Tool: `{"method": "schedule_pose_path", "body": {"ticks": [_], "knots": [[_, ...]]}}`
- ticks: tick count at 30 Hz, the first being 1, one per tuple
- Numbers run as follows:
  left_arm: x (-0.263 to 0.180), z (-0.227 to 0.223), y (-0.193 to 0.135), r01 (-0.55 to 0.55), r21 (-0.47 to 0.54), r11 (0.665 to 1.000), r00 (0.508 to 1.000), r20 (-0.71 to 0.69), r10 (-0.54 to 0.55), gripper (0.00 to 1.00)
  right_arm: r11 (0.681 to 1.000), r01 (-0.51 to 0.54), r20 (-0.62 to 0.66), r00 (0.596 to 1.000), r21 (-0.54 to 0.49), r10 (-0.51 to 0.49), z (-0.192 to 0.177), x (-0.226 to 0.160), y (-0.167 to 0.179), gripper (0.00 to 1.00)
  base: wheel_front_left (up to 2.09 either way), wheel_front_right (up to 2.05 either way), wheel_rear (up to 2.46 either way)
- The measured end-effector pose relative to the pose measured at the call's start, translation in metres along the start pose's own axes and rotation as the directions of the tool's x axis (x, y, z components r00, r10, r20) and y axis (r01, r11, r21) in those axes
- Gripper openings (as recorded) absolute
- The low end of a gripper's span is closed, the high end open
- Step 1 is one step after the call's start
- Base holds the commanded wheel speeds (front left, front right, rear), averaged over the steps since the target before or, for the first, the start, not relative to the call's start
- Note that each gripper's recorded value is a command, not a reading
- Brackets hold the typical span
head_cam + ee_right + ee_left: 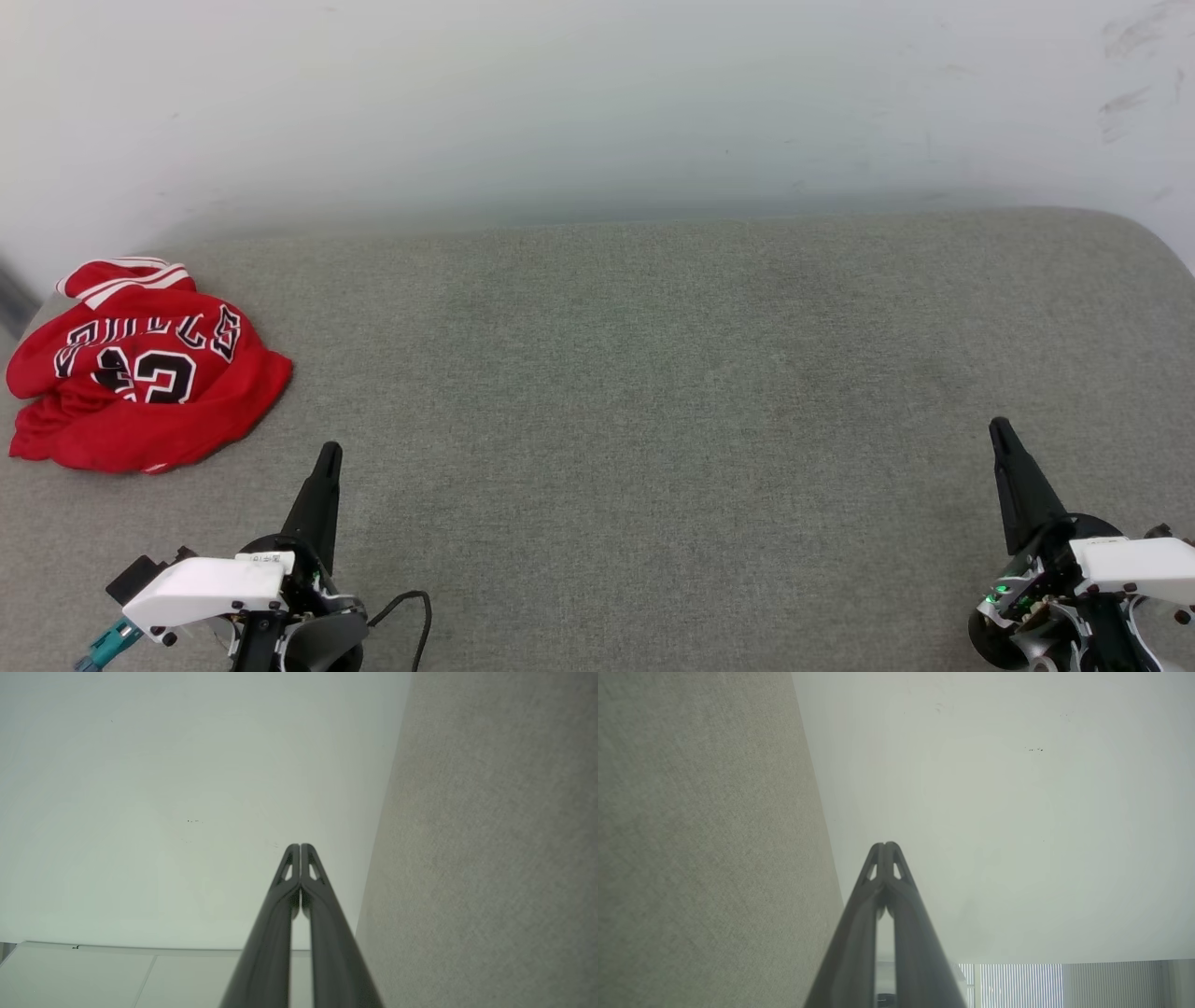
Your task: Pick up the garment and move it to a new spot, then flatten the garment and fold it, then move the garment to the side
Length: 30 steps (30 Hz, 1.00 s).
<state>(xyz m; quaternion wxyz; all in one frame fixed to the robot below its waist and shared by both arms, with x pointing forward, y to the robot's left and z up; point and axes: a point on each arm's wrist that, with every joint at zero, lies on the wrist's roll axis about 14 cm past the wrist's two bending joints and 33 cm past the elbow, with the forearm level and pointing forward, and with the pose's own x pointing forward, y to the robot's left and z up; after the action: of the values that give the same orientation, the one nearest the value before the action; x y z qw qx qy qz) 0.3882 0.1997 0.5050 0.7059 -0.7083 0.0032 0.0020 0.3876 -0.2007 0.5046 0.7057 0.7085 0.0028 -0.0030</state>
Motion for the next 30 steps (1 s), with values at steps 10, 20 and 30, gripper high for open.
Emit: {"method": "schedule_pose_path", "body": {"ticks": [10, 20, 30], "knots": [[0.0000, 0.0000, -0.0001, 0.000, 0.000, 1.000, 1.000, 0.000, 0.000, 0.00, 1.000, 0.000, 0.000, 1.000, 0.000, 0.000, 0.0000, 0.0000, 0.0001, 0.00, 0.00, 0.00, 0.00], [0.0000, 0.0000, -0.0001, 0.000, 0.000, 1.000, 1.000, 0.000, 0.000, 0.00, 1.000, 0.000, 0.000, 1.000, 0.000, 0.000, 0.0000, 0.0000, 0.0001, 0.00, 0.00, 0.00, 0.00], [0.0000, 0.0000, -0.0001, 0.000, 0.000, 1.000, 1.000, 0.000, 0.000, 0.00, 1.000, 0.000, 0.000, 1.000, 0.000, 0.000, 0.0000, 0.0000, 0.0000, 0.00, 0.00, 0.00, 0.00]]}}
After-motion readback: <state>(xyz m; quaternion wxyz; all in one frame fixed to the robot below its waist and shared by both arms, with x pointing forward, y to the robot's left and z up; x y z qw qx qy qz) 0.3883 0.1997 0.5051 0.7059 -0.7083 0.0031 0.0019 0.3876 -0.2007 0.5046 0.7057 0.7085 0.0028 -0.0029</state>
